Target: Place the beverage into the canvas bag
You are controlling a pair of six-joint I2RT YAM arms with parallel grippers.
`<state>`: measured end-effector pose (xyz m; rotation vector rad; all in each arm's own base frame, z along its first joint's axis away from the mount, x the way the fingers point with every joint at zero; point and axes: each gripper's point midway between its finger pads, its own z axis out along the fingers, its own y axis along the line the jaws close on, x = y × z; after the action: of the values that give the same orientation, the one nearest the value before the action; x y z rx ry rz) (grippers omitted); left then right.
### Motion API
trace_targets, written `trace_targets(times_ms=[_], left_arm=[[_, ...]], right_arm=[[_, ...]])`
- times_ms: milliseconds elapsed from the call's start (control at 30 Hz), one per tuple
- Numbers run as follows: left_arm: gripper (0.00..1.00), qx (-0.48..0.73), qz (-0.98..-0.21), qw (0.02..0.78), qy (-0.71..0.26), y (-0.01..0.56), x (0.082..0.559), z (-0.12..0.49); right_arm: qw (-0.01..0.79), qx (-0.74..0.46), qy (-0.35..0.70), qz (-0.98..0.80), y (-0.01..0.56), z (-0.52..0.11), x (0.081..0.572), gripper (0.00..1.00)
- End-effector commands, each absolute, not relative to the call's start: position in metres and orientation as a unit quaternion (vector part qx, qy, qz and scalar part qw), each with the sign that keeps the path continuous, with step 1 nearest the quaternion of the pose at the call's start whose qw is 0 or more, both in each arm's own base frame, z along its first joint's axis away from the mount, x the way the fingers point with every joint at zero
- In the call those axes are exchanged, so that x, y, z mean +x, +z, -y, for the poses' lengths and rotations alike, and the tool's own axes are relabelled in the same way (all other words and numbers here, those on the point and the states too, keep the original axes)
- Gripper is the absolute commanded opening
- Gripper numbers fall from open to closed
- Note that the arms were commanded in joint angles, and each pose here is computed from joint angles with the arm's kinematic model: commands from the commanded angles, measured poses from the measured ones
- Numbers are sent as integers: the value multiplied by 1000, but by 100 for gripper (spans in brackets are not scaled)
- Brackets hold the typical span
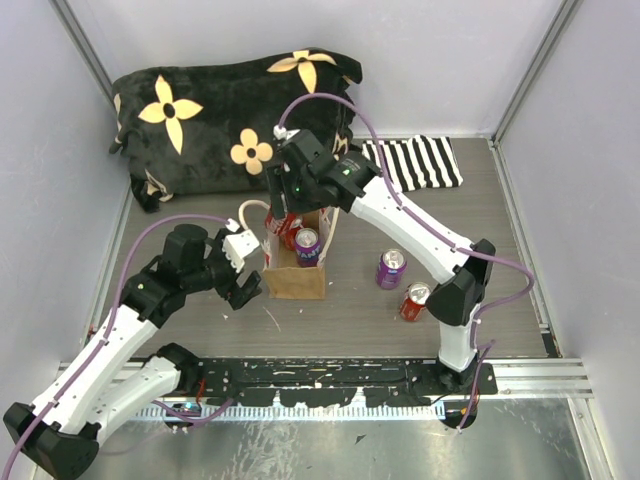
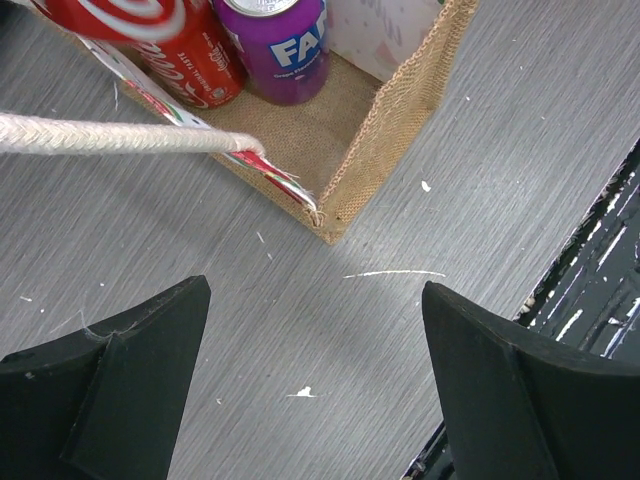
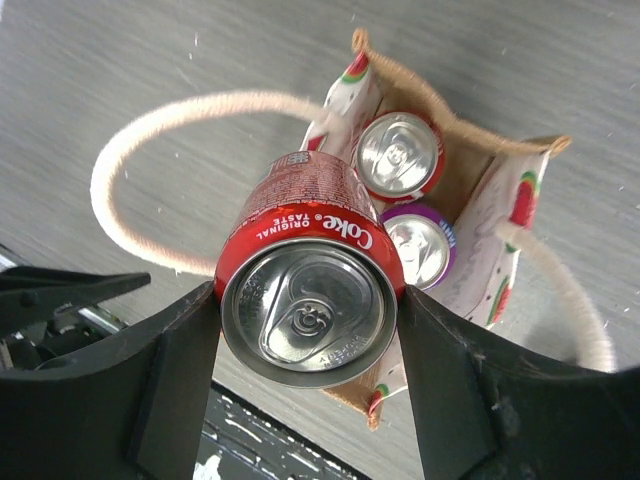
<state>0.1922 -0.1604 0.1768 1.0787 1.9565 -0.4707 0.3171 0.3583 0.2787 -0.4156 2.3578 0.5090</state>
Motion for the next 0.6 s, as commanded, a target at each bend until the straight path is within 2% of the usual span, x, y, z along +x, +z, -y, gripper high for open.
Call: trace_targets(times_ms=[0, 567], left_arm=[[94, 424, -782, 412, -197, 175, 188, 160], [94, 413, -783, 420, -200, 177, 187, 157]], right_arm=[[378, -153, 234, -882, 303, -380, 314, 1], [346, -179, 197, -900, 252, -395, 304, 1]])
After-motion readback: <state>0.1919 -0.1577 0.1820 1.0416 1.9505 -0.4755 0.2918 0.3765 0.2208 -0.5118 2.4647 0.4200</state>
